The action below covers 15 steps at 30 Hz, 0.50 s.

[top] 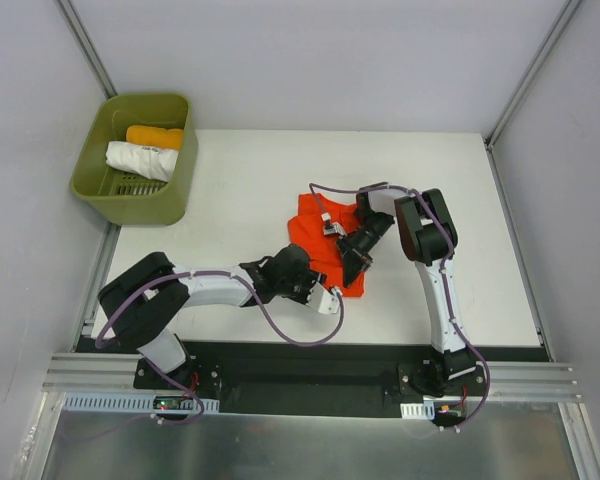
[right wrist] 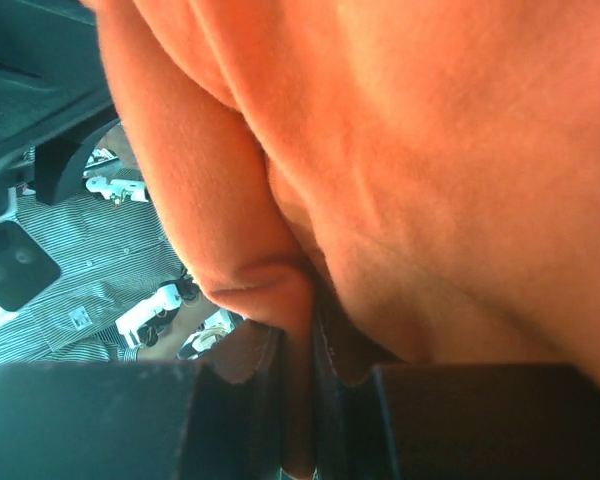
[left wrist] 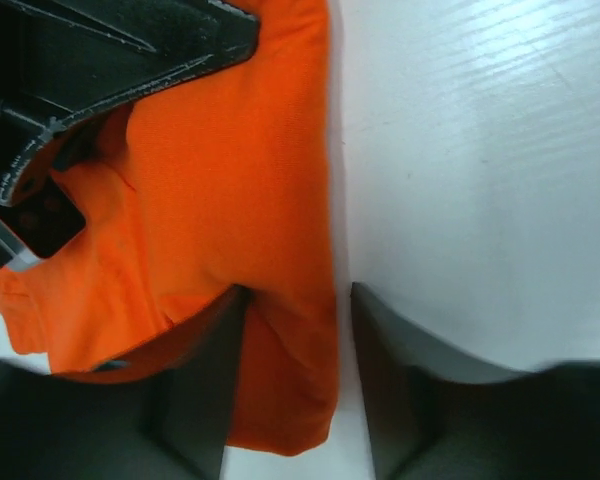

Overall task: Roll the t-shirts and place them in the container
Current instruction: Roll the T-shirt to the center of the board.

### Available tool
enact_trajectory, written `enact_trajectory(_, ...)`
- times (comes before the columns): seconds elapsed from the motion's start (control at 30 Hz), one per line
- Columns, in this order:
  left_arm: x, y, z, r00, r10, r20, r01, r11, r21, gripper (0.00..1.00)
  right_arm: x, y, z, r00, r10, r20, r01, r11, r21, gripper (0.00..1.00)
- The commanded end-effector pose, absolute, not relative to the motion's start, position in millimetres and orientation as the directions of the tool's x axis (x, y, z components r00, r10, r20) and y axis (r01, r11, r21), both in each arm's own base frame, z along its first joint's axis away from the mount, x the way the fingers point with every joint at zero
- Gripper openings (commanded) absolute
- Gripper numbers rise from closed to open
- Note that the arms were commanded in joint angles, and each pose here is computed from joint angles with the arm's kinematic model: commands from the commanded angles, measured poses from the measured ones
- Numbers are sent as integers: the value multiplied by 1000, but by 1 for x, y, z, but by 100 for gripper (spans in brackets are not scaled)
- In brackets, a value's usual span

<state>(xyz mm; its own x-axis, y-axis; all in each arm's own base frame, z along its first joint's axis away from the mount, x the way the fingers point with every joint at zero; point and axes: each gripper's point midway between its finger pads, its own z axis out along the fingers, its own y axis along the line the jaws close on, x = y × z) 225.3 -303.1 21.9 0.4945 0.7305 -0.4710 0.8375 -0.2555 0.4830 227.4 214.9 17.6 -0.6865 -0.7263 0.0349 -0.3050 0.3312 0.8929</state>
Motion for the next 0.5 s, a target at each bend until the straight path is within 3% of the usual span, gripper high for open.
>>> enact_trajectory(0.0, 200, -251, -31, 475, 822, -313, 868, -379, 321, 29, 204, 205, 40, -645, -745, 171, -163, 353, 921, 14)
enact_trajectory(0.03, 190, -249, -31, 474, 815, -332, 875, -394, 282, 22, 206, 208, 46, -659, -740, 133, -180, 327, 928, 28)
enact_trajectory(0.07, 186, -249, -30, 466, 817, -340, 881, -392, 265, 17, 207, 203, 49, -676, -731, 91, -191, 292, 937, 36)
enact_trajectory(0.1, 178, -244, -30, 446, 828, -339, 893, -392, 219, 5, 211, 202, 57, -697, -716, 52, -210, 272, 939, 57)
enact_trajectory(0.13, 176, -246, -25, 426, 832, -355, 904, -378, 198, 0, 220, 202, 73, -726, -687, -10, -249, 249, 936, 95)
enact_trajectory(0.23, 163, -253, -12, 334, 854, -400, 940, -330, 81, 0, 261, 188, 119, -827, -530, -185, -339, 208, 918, 96)
enact_trajectory(0.3, 159, -270, 6, 268, 842, -468, 956, -293, 20, 0, 285, 167, 161, -815, -451, -364, -497, 222, 839, 96)
enact_trajectory(0.4, 151, -284, 25, 176, 826, -535, 961, -262, -90, 0, 292, 134, 187, -661, -471, -584, -747, 342, 570, 96)
enact_trajectory(0.43, 153, -290, 31, 134, 825, -549, 963, -239, -125, 0, 307, 118, 165, -657, -467, -593, -752, 469, 464, 96)
enact_trajectory(0.47, 152, -293, 35, 85, 824, -560, 964, -211, -164, 0, 313, 101, 203, -551, -461, -696, -782, 576, 237, 96)
